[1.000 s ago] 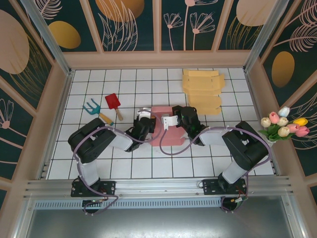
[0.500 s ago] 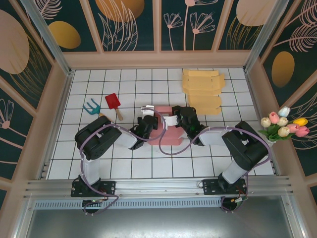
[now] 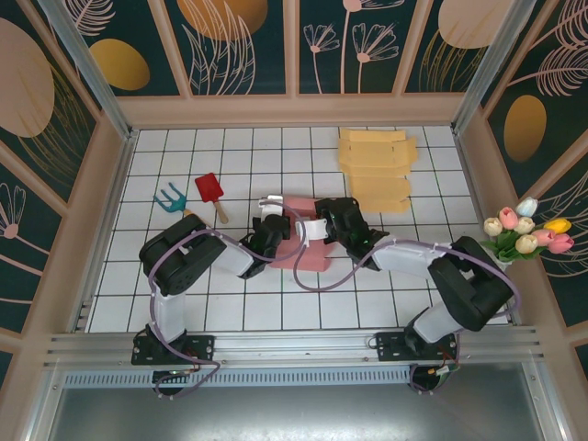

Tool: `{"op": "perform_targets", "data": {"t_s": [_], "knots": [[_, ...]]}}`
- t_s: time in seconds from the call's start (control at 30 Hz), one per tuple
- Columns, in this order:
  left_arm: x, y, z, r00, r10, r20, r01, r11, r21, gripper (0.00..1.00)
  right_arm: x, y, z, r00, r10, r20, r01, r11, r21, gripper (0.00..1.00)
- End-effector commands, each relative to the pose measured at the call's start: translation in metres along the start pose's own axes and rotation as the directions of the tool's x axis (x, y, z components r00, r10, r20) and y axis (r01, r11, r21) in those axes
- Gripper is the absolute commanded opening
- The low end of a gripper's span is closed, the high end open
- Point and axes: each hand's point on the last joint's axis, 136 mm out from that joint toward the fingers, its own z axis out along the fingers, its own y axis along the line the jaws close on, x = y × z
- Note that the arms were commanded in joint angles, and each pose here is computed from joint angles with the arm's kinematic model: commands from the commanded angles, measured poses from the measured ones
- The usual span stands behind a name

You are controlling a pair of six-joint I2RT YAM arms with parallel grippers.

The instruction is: Fold the paper box

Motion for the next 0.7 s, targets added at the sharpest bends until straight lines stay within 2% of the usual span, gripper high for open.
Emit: {"op": "perform_targets", "data": {"t_s": [0.0, 0.17, 0.27, 0.37, 0.4, 0.47, 0.5, 0.57, 0.63, 0.67], "knots": [[-0.004, 0.013, -0.002, 1.0, -0.015, 0.021, 0.016, 0.999, -0.047, 0.0, -0.014, 0.001, -0.016, 0.997, 0.049, 0.052, -0.045, 0.996, -0.083, 0.43], [-0.004, 0.015, -0.005, 1.0, -0.012, 0.024, 0.013, 0.999, -0.045, 0.0, -0.023, -0.03, -0.037, 0.986, 0.138, 0.093, -0.133, 0.99, -0.054, 0.45], [-0.005, 0.017, -0.008, 1.0, -0.01, 0.03, 0.012, 0.999, -0.042, 0.0, -0.019, -0.062, -0.053, 0.972, 0.218, 0.088, -0.222, 0.974, 0.047, 0.46], [-0.007, 0.02, -0.013, 0.999, -0.006, 0.038, 0.008, 0.999, -0.041, 0.0, -0.01, -0.11, -0.077, 0.913, 0.392, 0.112, -0.407, 0.889, 0.21, 0.45], [-0.007, 0.022, -0.015, 0.999, -0.005, 0.041, 0.007, 0.999, -0.043, 0.0, -0.008, -0.124, -0.086, 0.87, 0.472, 0.141, -0.492, 0.834, 0.248, 0.43], [-0.009, 0.023, -0.017, 0.999, -0.004, 0.043, 0.006, 0.999, -0.04, 0.0, -0.002, -0.147, -0.104, 0.747, 0.628, 0.219, -0.664, 0.686, 0.298, 0.38], [-0.01, 0.023, -0.018, 0.999, -0.007, 0.043, 0.009, 0.999, -0.037, 0.0, 0.003, -0.156, -0.113, 0.65, 0.71, 0.271, -0.757, 0.575, 0.31, 0.37], [-0.01, 0.022, -0.02, 0.999, -0.016, 0.044, 0.017, 0.999, -0.029, 0.0, 0.02, -0.164, -0.127, 0.41, 0.841, 0.353, -0.898, 0.304, 0.319, 0.37], [-0.01, 0.022, -0.022, 0.999, -0.025, 0.042, 0.026, 0.999, -0.019, 0.0, 0.045, -0.153, -0.133, 0.103, 0.917, 0.386, -0.953, -0.02, 0.302, 0.38], [-0.01, 0.023, -0.023, 0.999, -0.028, 0.043, 0.029, 0.999, -0.018, 0.0, 0.049, -0.143, -0.13, -0.004, 0.926, 0.376, -0.955, -0.115, 0.274, 0.39]]}}
